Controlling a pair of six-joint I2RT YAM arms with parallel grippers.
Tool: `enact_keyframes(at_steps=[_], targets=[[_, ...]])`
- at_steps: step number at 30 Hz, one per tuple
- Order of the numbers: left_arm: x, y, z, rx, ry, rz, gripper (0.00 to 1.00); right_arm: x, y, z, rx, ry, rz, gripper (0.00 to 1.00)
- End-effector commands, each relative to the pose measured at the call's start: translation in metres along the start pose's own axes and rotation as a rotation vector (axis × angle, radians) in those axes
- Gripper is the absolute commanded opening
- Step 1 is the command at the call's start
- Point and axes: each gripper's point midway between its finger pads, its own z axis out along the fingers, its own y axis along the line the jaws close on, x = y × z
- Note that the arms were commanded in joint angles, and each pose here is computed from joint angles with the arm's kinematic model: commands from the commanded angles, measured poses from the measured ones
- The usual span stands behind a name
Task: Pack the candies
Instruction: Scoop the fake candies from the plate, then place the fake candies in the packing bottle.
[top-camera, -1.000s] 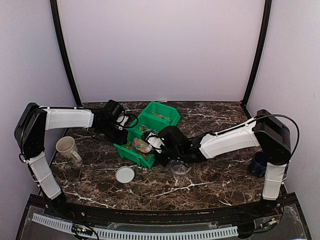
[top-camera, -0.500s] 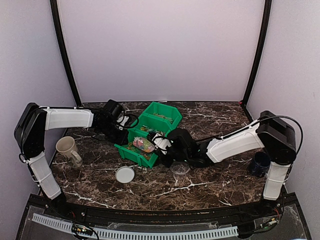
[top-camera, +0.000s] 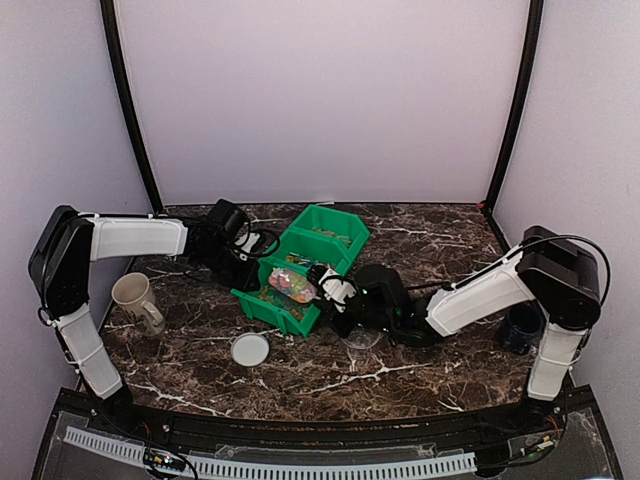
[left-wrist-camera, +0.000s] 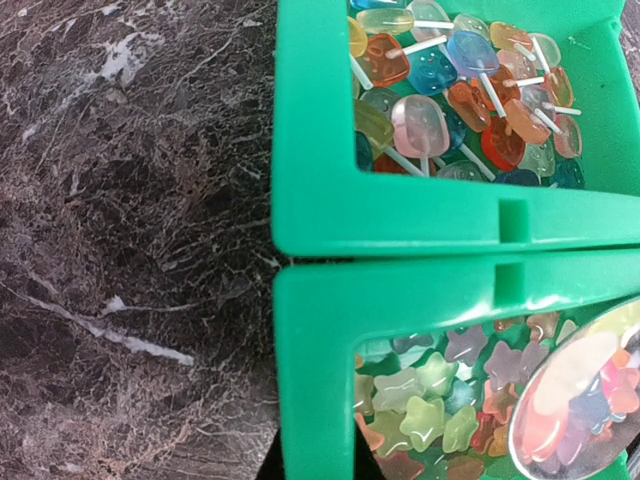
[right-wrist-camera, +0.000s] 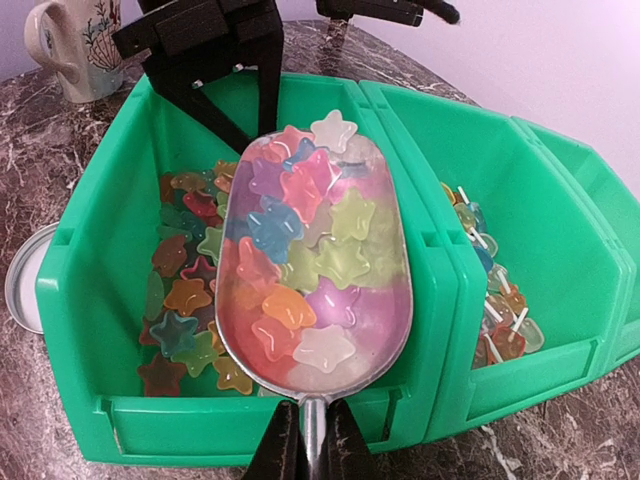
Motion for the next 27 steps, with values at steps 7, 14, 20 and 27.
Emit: enact_keyframes(at_steps=[7,14,20,27], targets=[[-0.074,-0.029,-0.055,0.115,-0.285,0.025,0.00,-0.028,-0.012,-0.020,0.042,-0.196,-0.002,0.00],[-0.074,-0.028,-0.055,0.116,-0.284,0.018,0.00,-0.036,-0.011,-0.029,0.030,-0.243,-0.006,0.00],[-0.074,-0.027,-0.055,0.113,-0.285,0.013,0.00,-0.044,-0.011,-0.037,0.026,-0.268,0.001,0.00],[-0.072,-0.026,-0.052,0.111,-0.277,0.013,0.00,-0.057,-0.018,-0.058,0.044,-0.267,0.008,0.00]])
